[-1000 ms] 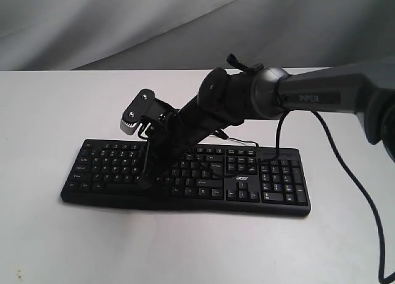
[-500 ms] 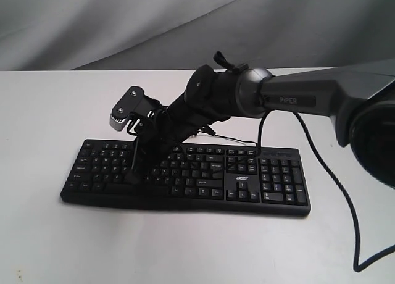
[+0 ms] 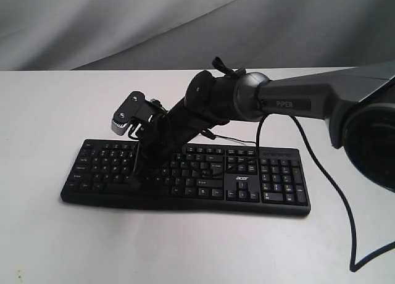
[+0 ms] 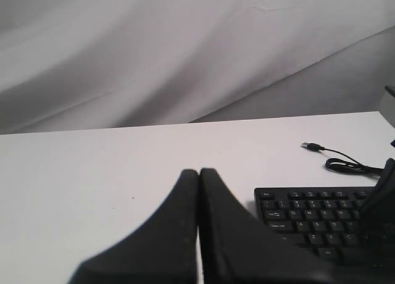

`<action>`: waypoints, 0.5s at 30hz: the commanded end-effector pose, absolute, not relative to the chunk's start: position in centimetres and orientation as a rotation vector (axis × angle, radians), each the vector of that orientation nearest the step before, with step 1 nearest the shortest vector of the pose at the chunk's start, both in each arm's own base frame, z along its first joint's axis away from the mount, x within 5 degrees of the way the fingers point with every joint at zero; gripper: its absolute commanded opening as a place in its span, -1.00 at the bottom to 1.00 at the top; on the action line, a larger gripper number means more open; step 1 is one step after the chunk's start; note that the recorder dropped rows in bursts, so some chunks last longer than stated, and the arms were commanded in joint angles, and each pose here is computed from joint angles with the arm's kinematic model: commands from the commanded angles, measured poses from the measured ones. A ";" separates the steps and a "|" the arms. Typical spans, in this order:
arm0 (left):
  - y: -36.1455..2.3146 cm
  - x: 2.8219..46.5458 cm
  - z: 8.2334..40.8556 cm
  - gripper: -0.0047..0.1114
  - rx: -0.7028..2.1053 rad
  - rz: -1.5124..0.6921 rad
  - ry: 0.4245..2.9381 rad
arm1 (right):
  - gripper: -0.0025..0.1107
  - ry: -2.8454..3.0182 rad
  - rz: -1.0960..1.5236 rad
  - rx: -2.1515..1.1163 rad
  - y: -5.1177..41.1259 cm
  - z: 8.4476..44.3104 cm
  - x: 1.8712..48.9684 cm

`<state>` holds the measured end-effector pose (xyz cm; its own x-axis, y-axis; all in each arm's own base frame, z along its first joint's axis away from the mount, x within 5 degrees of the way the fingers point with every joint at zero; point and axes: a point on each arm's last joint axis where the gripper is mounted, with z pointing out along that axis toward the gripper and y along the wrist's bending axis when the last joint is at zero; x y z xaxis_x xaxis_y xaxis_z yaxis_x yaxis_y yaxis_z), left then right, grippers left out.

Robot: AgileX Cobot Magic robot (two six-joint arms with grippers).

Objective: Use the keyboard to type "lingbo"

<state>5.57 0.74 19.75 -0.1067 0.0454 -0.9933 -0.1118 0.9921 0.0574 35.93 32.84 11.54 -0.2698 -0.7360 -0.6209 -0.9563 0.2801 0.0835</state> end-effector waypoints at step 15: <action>0.7 5.6 19.7 -0.91 -0.047 0.127 1.667 | -0.96 2.089 0.687 -1.550 33.0 13.3 35.2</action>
<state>5.57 0.74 19.75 -0.1067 0.0454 -0.9933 -0.1118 0.9921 0.0574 35.59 32.86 12.31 -0.2770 -0.7350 -0.6189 -0.9573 0.2665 0.1120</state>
